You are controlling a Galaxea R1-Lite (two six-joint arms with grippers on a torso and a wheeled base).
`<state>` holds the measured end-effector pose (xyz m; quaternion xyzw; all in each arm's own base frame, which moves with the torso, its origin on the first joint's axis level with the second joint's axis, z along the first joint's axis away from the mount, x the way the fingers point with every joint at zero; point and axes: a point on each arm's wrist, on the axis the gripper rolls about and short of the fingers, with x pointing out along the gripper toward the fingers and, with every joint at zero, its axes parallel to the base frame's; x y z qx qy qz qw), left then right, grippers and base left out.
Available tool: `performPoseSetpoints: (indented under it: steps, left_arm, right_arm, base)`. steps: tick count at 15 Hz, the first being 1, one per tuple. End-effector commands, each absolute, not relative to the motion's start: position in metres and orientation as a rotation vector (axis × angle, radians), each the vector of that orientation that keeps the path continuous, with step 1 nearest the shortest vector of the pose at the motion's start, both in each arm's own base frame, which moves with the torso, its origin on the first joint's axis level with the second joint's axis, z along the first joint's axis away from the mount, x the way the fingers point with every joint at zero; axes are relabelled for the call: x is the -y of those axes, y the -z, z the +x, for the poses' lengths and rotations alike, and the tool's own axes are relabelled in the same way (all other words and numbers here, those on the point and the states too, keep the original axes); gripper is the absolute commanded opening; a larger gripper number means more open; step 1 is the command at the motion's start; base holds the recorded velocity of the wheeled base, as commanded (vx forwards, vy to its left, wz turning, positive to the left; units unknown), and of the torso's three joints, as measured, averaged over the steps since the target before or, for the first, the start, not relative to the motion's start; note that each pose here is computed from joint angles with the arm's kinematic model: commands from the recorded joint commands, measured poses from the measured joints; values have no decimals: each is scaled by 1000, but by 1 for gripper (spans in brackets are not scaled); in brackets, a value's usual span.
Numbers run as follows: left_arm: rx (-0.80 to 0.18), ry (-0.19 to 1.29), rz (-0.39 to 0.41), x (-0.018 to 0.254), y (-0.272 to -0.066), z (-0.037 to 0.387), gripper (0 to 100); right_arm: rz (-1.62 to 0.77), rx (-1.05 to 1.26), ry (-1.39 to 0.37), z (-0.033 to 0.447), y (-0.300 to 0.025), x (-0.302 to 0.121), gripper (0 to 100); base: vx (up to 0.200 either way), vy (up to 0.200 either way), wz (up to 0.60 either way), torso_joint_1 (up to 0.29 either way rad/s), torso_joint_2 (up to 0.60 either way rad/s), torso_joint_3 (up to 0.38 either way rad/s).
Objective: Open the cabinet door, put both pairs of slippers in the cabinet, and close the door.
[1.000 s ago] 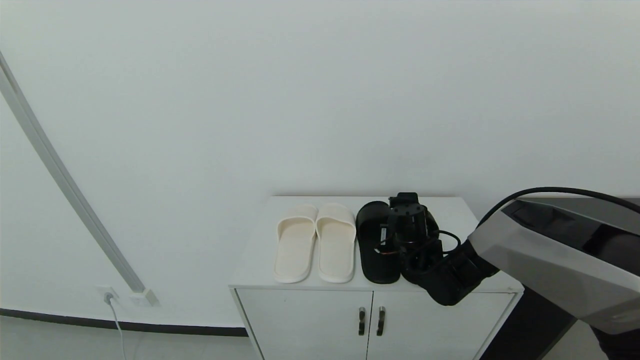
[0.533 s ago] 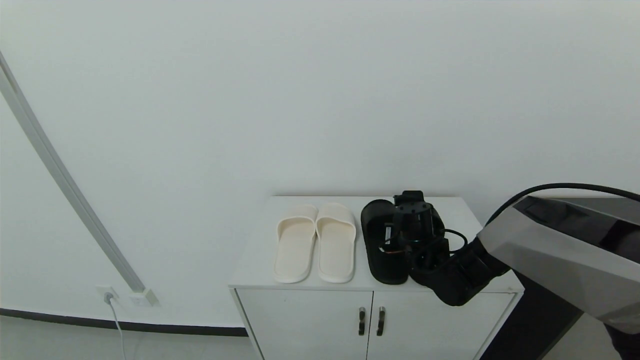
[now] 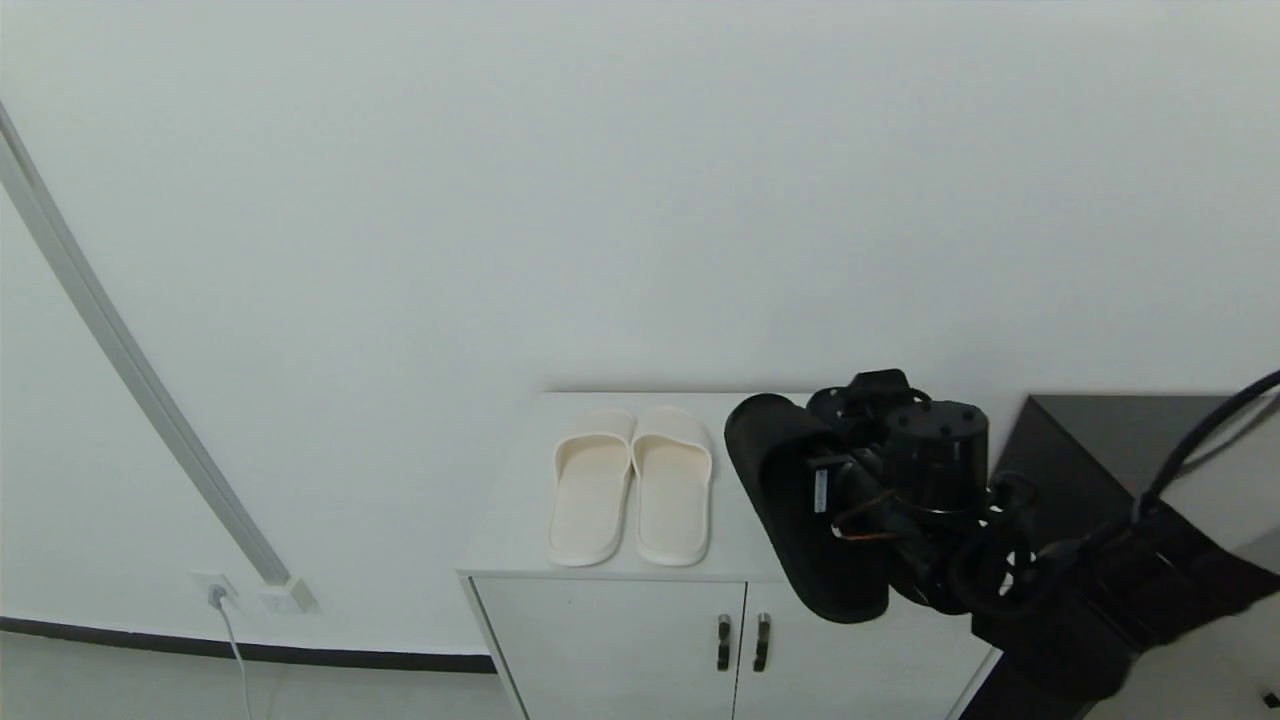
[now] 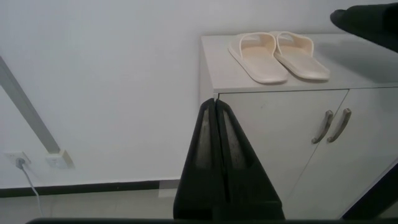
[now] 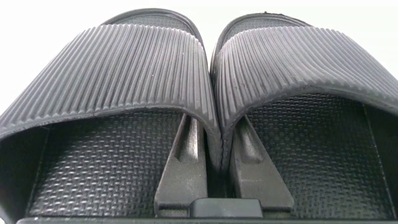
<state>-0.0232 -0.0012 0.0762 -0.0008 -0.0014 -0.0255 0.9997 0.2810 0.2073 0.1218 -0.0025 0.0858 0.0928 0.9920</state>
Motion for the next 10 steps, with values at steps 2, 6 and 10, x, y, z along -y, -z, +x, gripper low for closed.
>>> performPoseSetpoints:
  steps: [2, 6, 10]
  left_arm:
    - [1, 51, -1, 1, -76, -23, 0]
    - [1, 49, -3, 1, -76, -23, 0]
    - [1, 49, -3, 1, -76, -23, 0]
  right_arm:
    - [25, -125, -402, 220, -157, -189, 0]
    - [11, -183, -658, 189, -154, -182, 0]
    - [11, -205, -766, 175, -152, -175, 0]
  base:
    - [0, 0, 0, 0, 0, 0]
    - [0, 0, 0, 0, 0, 0]
    - [0, 0, 0, 0, 0, 0]
